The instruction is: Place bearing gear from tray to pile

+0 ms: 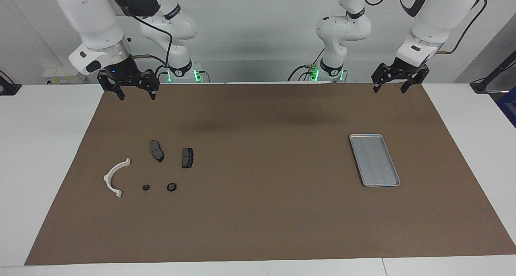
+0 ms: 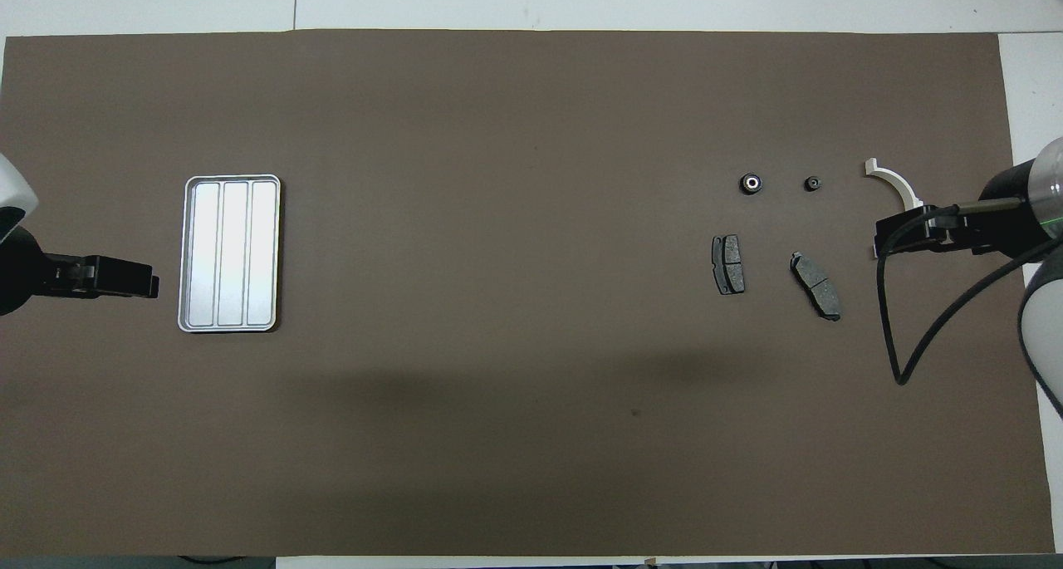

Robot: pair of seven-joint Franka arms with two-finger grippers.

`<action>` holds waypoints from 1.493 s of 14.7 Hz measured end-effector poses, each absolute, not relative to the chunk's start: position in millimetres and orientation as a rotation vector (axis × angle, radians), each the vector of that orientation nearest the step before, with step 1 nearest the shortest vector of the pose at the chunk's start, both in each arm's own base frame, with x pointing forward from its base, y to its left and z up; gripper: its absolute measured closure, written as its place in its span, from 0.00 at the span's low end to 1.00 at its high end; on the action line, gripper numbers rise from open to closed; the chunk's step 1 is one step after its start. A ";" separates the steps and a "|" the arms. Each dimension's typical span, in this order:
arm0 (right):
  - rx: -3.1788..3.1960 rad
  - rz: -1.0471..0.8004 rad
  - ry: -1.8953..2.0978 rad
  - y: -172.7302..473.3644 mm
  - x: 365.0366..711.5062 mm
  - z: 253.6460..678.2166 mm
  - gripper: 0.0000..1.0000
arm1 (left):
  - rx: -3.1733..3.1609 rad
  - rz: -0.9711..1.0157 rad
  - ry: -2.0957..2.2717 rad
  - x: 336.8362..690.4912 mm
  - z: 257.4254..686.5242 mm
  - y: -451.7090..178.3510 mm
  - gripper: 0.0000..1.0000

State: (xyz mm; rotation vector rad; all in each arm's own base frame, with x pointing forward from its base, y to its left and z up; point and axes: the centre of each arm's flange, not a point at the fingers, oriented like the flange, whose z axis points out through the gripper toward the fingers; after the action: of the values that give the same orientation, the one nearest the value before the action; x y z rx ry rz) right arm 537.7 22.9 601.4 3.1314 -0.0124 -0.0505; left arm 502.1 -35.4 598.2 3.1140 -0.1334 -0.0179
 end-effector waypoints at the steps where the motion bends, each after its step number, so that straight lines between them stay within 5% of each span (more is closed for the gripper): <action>1: 3.131 -0.051 -0.009 24.3 537.6 601.4 0.00 | 3.114 -0.018 -0.133 502.1 598.2 -35.4 0.00; 22: 3.131 -0.061 0.008 30.1 539.3 597.6 0.00 | 3.114 -0.018 -0.133 502.1 598.2 -35.4 0.00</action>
State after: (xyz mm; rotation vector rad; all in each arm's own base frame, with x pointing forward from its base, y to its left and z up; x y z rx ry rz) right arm 539.3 30.1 597.6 3.1310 0.0085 -0.0609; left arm 502.1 -35.4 598.2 3.1140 -0.1334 -0.0179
